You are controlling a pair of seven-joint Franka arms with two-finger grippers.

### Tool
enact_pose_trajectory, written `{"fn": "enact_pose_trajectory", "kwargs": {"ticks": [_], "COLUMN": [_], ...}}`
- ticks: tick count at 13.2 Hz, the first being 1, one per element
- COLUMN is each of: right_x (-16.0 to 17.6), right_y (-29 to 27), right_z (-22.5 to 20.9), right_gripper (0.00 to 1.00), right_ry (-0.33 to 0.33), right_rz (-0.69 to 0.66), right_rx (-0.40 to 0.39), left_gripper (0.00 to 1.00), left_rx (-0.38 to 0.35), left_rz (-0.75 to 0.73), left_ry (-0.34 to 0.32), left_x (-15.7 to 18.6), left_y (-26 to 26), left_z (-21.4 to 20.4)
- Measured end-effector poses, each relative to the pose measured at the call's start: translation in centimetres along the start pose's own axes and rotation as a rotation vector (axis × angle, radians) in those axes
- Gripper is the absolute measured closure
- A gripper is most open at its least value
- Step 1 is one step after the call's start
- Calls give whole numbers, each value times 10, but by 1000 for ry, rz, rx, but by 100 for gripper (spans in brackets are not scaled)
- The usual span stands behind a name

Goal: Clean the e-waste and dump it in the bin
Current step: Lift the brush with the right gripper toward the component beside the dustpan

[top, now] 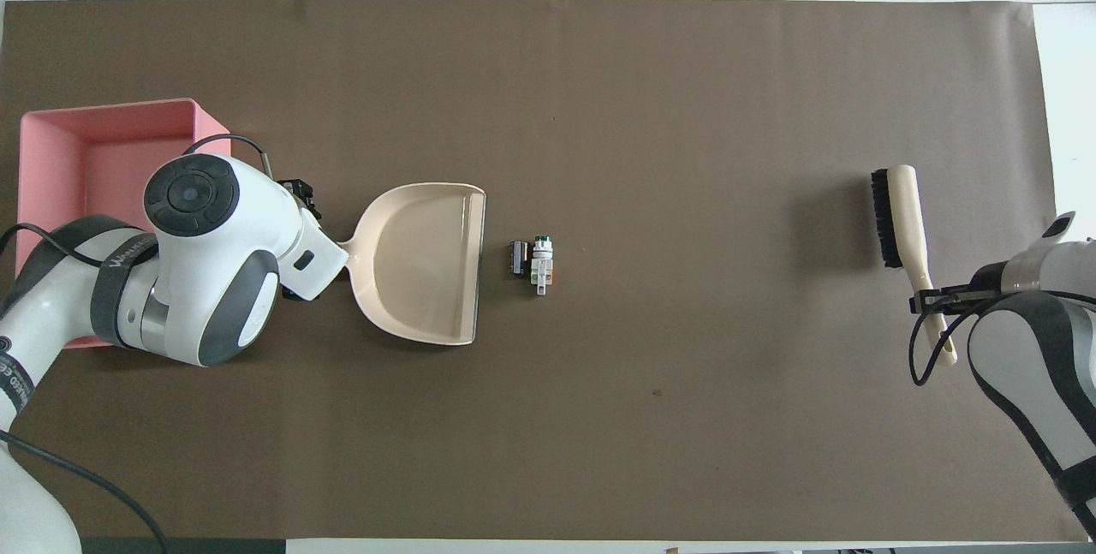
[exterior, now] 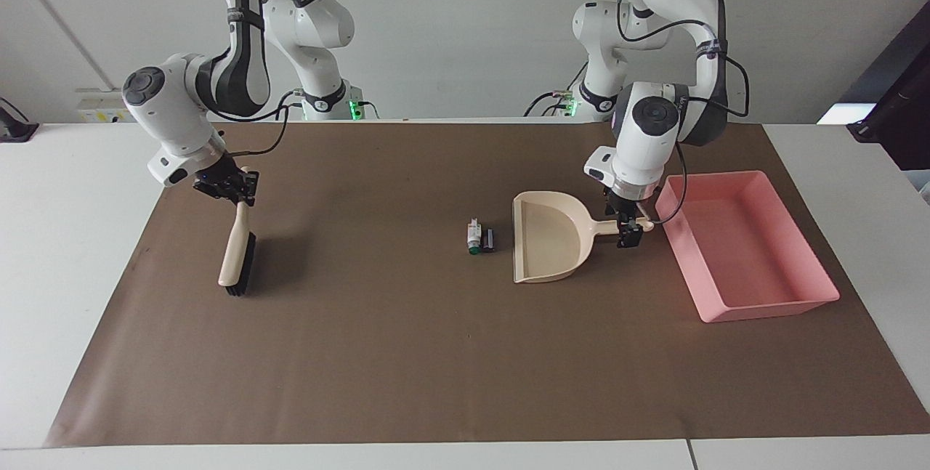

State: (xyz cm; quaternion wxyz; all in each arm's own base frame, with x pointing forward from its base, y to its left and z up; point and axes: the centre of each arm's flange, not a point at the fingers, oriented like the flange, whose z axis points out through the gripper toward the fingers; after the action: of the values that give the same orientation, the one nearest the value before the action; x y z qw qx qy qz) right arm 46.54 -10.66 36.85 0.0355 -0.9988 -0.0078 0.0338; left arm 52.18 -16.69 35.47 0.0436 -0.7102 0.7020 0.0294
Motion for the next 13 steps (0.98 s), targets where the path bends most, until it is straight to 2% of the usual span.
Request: {"fn": "enact_pose_trajectory", "kwargs": {"ticks": [1, 2, 4, 7, 10, 13], "right_x": [7, 15, 26, 26, 18, 0], "right_y": [-6, -18, -58, -135, -200, -280], "right_z": [-18, -37, -69, -81, -75, -65], "right_gripper": [74, 74, 74, 74, 74, 74], "right_ry": [-4, -7, -10, -26, -45, -47], "right_rz": [-1, 5, 35, 45, 41, 55], "right_rx": [3, 4, 1, -11, -27, -47], "left_gripper": [20, 38, 63, 67, 67, 67], "left_rx": [4, 12, 28, 34, 1, 3], "left_rz": [8, 15, 29, 31, 24, 48], "left_ry": [-7, -23, -60, -75, -103, -177], "left_x": [3, 4, 3, 2, -2, -9], "left_y": [1, 1, 1, 0, -1, -7], "left_z": [0, 0, 0, -2, -11, -28]}}
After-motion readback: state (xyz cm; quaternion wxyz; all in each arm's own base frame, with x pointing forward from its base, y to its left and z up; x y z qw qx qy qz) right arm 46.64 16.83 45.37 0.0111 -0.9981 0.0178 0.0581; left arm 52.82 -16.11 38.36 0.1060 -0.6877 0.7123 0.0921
